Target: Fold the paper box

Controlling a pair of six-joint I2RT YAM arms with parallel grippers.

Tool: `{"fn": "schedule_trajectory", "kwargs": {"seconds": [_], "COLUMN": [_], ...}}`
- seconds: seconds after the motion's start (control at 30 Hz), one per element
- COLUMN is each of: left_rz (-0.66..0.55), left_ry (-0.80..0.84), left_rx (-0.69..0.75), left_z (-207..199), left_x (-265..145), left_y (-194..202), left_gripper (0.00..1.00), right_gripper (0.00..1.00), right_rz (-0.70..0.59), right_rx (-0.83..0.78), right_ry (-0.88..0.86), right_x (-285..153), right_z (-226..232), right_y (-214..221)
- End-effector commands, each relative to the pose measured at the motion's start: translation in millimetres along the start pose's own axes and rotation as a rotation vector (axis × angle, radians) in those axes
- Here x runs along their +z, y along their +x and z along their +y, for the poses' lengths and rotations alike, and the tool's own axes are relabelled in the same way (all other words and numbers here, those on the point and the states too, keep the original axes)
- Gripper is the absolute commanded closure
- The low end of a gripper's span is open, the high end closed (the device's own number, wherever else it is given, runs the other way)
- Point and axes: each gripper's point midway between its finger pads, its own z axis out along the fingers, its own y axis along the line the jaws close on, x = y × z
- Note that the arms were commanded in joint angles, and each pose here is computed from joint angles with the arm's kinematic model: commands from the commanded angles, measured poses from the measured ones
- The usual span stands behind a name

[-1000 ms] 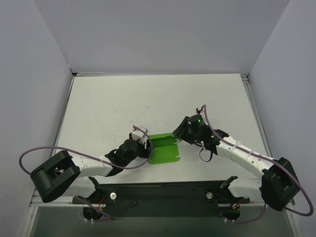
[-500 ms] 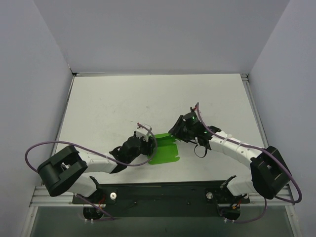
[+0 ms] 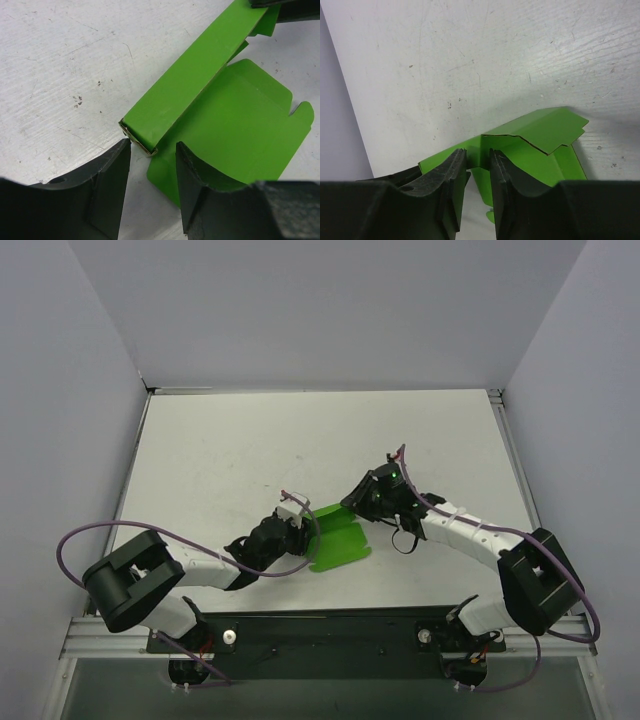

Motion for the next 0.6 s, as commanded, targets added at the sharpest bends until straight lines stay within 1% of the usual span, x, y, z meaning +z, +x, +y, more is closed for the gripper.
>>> {"fn": "schedule_trajectory", "kwargs": {"seconds": [0.0, 0.17, 0.23, 0.27, 0.3, 0.5, 0.57], "left_rz": [-0.08, -0.076, -0.074, -0.073, -0.072, -0.075, -0.074], "left_ry": [0.041, 0.039, 0.041, 0.043, 0.042, 0.037, 0.04], "left_rx": [-0.017, -0.016, -0.016, -0.016, -0.015, -0.017, -0.014], "left_z": [-12, -12, -12, -12, -12, -11, -12], "left_x": [6, 6, 7, 7, 7, 7, 8], "left_y": [-27, -26, -26, -26, -25, -24, -24], "left_gripper": [0.5, 0.5, 0.5, 0.5, 0.5, 0.5, 0.5], "right_gripper": [0.78, 0.81, 0.84, 0.85, 0.89, 1.0, 1.0], "right_rz": [0.009, 0.006, 0.019, 0.007, 0.003, -0.036, -0.04], "right_rx": [0.048, 0.097, 0.118, 0.137, 0.143, 0.19, 0.198], "right_ry": [-0.031, -0.057, -0.055, -0.083, -0.084, -0.1, -0.1], "right_x": [6, 13, 17, 17, 19, 19, 20], "right_z": [-1, -8, -17, -12, -14, -23, -26], "right_y": [3, 8, 16, 13, 14, 15, 15]}}
